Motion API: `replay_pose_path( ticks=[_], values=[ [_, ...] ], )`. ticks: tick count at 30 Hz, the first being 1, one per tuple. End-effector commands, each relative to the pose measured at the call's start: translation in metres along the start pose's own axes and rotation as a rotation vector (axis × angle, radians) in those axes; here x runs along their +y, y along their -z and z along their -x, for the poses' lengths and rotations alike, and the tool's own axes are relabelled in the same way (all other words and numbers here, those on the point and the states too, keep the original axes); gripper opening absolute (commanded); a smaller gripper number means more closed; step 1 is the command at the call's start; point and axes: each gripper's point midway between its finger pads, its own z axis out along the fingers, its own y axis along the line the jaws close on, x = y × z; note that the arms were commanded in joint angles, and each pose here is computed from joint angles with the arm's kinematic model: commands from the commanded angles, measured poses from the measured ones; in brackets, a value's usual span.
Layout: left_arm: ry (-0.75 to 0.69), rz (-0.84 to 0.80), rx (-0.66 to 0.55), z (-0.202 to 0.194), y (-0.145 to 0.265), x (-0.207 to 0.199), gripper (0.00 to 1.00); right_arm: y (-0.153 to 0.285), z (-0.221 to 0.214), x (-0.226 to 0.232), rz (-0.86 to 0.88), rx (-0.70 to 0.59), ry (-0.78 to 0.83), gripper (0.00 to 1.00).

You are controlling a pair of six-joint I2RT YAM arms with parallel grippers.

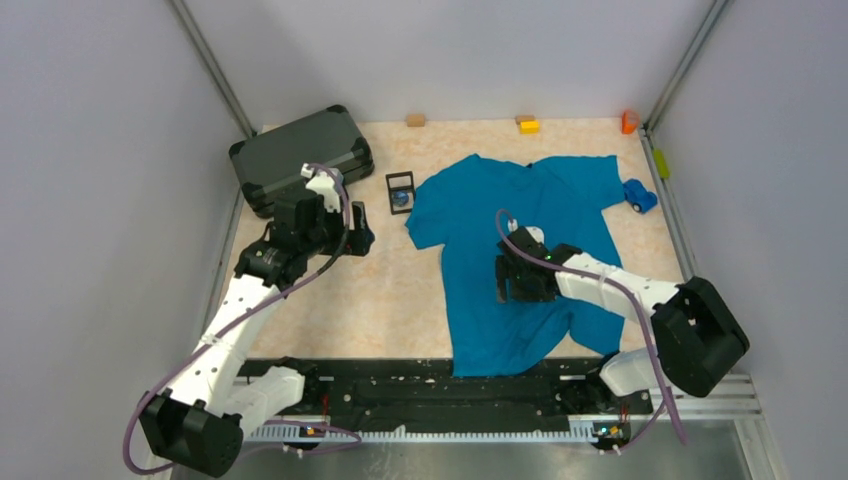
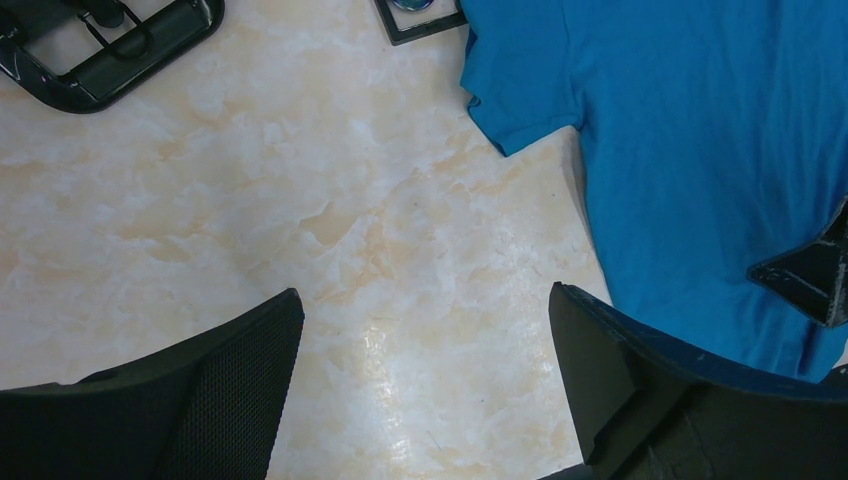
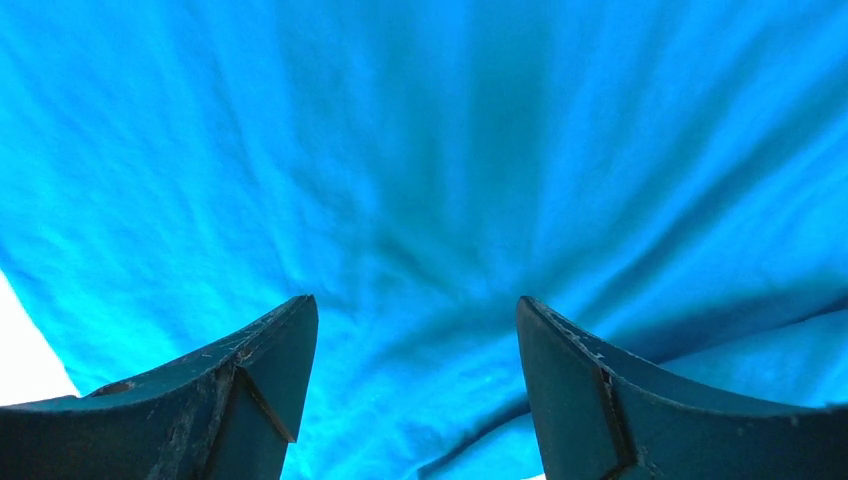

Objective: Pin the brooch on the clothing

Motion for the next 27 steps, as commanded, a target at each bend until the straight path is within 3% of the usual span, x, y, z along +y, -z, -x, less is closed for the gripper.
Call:
replay_pose_path(
  ticks=[1,8,14,21,27],
  values=[
    [0.000,-0.011,-0.077,0.013,0.003,-0.002,0.96,0.039,0.054,0.018,0.053,-0.173,0.039,0.75],
    [0.172,-0.112,-0.170,0.045,0.000,-0.026,0.93,0.085,0.117,0.047,0.200,-0.444,0.043,0.76],
    [0.275,-0.131,-0.194,0.058,-0.043,-0.029,0.91,0.128,0.176,0.096,0.426,-0.666,0.093,0.82],
    [0.359,-0.137,-0.154,0.057,-0.099,-0.024,0.89,0.123,0.227,0.144,0.708,-0.662,0.135,0.75],
    [0.427,-0.136,-0.117,0.053,-0.144,0.000,0.80,0.068,0.257,0.171,0.738,-0.548,0.161,0.66]
  ],
)
